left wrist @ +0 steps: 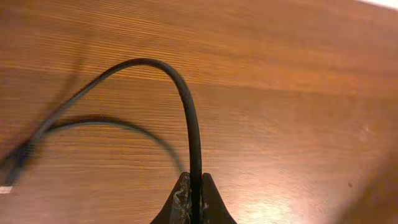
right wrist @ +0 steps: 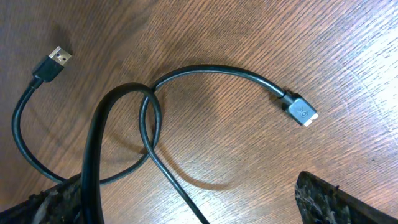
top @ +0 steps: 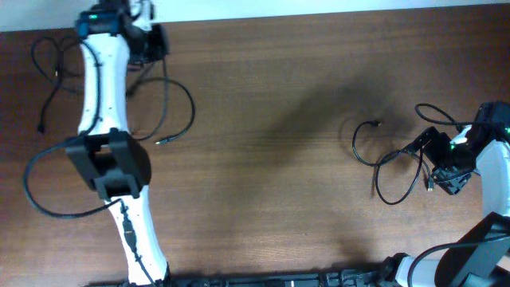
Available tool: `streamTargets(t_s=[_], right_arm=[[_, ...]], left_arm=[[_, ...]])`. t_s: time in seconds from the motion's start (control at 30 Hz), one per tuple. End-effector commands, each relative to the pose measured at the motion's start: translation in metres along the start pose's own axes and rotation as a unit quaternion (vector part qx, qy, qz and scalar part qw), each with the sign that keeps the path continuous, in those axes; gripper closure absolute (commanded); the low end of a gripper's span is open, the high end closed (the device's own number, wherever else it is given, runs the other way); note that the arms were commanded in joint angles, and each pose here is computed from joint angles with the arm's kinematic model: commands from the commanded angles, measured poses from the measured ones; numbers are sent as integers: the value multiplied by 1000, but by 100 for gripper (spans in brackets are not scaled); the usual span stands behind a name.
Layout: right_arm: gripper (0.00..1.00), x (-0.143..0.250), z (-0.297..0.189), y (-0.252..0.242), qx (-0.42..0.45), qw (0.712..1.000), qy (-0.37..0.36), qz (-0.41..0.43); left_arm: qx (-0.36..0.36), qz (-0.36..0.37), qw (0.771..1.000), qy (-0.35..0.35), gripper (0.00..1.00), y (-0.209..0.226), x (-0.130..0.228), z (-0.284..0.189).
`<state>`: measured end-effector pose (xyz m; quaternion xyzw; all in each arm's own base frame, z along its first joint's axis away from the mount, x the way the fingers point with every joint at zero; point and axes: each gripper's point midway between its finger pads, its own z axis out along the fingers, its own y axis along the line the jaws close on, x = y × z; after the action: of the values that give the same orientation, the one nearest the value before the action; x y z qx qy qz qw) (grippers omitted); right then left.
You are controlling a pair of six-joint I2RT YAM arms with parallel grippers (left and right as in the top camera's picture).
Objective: Untangle cables
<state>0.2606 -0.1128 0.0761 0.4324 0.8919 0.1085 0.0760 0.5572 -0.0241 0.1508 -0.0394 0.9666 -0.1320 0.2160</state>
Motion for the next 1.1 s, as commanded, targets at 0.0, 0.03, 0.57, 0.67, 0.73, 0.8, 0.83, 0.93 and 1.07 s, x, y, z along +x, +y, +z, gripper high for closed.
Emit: streamTargets(t_s=[0.0, 0.03, 0.57, 0.67, 0.73, 0.8, 0.83, 0.93, 1.07], right_arm=[[2, -2, -1, 1, -2, 1000, -3, 2], [1, -2, -1, 1, -2, 1000, -3, 2], [1, 56, 6, 134, -153, 937, 11, -315], [1, 24, -19, 103, -48, 975, -37, -212], [1, 4, -55, 78, -20, 985, -74, -154], [1, -1, -73, 64, -23, 987, -91, -131], [1, 1, -76, 50, -12, 990, -85, -112], [1, -2, -83, -15, 101, 991, -89, 25], [1, -8, -95, -68, 126, 976, -93, 149]], left_arm=[[-33, -12, 999, 0, 58, -24, 4, 10], [-58, -9, 998, -1, 1, -21, 5, 10], [86, 0, 995, 40, 1, -56, 35, -99], [141, 115, 981, 69, 1, -115, 60, -94], [163, 190, 965, 78, 1, -163, 79, -88], [161, 248, 953, 72, 1, -205, 93, -81], [152, 273, 948, 66, 1, -222, 99, -76], [165, 328, 927, 75, 1, -270, 131, -64], [181, 382, 894, 146, 1, -313, 212, -29]])
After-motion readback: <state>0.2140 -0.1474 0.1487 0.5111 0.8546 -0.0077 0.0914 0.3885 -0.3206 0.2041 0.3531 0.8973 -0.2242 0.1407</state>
